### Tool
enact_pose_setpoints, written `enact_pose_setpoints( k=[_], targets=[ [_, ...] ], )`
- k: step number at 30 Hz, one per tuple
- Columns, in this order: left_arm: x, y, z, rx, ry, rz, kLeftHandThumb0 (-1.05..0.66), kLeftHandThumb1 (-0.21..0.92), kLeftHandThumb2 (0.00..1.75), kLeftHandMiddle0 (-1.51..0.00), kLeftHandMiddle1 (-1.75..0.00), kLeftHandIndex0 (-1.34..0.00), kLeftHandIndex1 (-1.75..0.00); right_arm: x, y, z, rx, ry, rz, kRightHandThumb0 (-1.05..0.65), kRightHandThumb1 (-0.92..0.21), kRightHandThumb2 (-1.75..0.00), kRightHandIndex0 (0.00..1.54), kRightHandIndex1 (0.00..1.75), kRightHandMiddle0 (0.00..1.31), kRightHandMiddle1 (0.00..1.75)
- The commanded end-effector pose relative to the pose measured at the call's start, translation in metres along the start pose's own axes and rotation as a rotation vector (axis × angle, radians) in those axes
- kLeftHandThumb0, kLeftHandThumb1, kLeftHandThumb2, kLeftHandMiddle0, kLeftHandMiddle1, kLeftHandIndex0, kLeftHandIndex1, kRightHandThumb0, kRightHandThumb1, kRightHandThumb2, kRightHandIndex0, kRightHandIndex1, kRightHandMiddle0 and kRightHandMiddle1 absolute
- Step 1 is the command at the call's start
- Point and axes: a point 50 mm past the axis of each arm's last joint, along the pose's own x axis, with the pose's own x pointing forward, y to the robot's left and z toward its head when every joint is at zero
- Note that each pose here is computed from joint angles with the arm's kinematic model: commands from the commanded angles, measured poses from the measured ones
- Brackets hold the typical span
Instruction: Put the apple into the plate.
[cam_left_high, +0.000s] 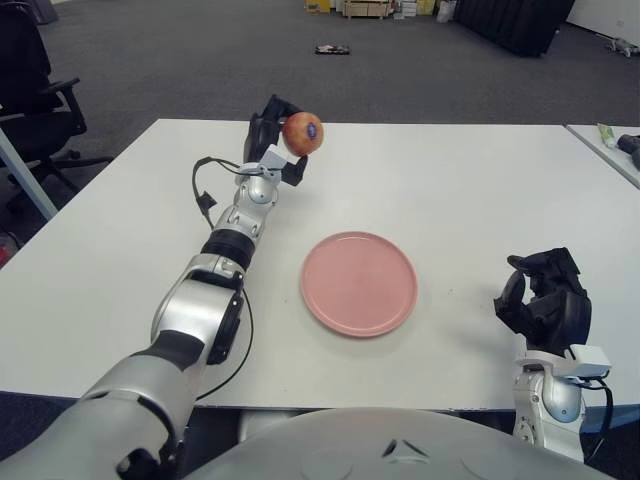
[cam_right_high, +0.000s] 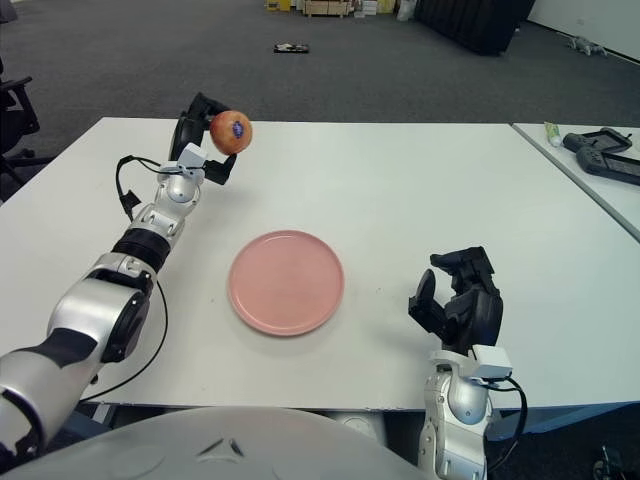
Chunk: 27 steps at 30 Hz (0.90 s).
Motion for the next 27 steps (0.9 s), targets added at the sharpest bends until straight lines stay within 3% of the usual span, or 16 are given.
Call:
enact_pose_setpoints(
  k=[1, 8, 18, 27],
  targets=[
    [-0.006, -0.005, 0.011, -0.01, -0.047, -0.049, 0.0, -0.05, 1.68, -0.93, -1.59, -0.67, -1.75, 0.003, 0.002, 0.002, -0.008, -0.023, 0.011, -0.42, -0.51, -1.09, 0.64, 1.48, 0.46, 1.75],
    [-0.02, -0.014, 0.025, -0.039, -0.131, -0.187, 0.0, -0.07, 1.7, -0.95, -1.58, -0.68, -1.75, 0.004, 0.005, 0.002, 0.007, -0.029, 0.021, -0.42, -0.51, -1.08, 0.63, 1.47, 0.46, 1.75],
    [-0.047, -0.036, 0.033, 0.16, -0.357, -0.499, 0.0, -0.1, 1.72, -0.98, -1.54, -0.71, -1.75, 0.003, 0.007, 0.002, 0.011, -0.021, 0.01, -0.41, -0.53, -1.05, 0.61, 1.47, 0.44, 1.75],
    [-0.07, -0.058, 0.021, 0.25, -0.393, -0.728, 0.0, -0.07, 1.69, -0.97, -1.55, -0.68, -1.75, 0.004, 0.007, 0.001, 0.007, -0.023, 0.018, -0.41, -0.53, -1.05, 0.62, 1.47, 0.44, 1.75]
  ],
)
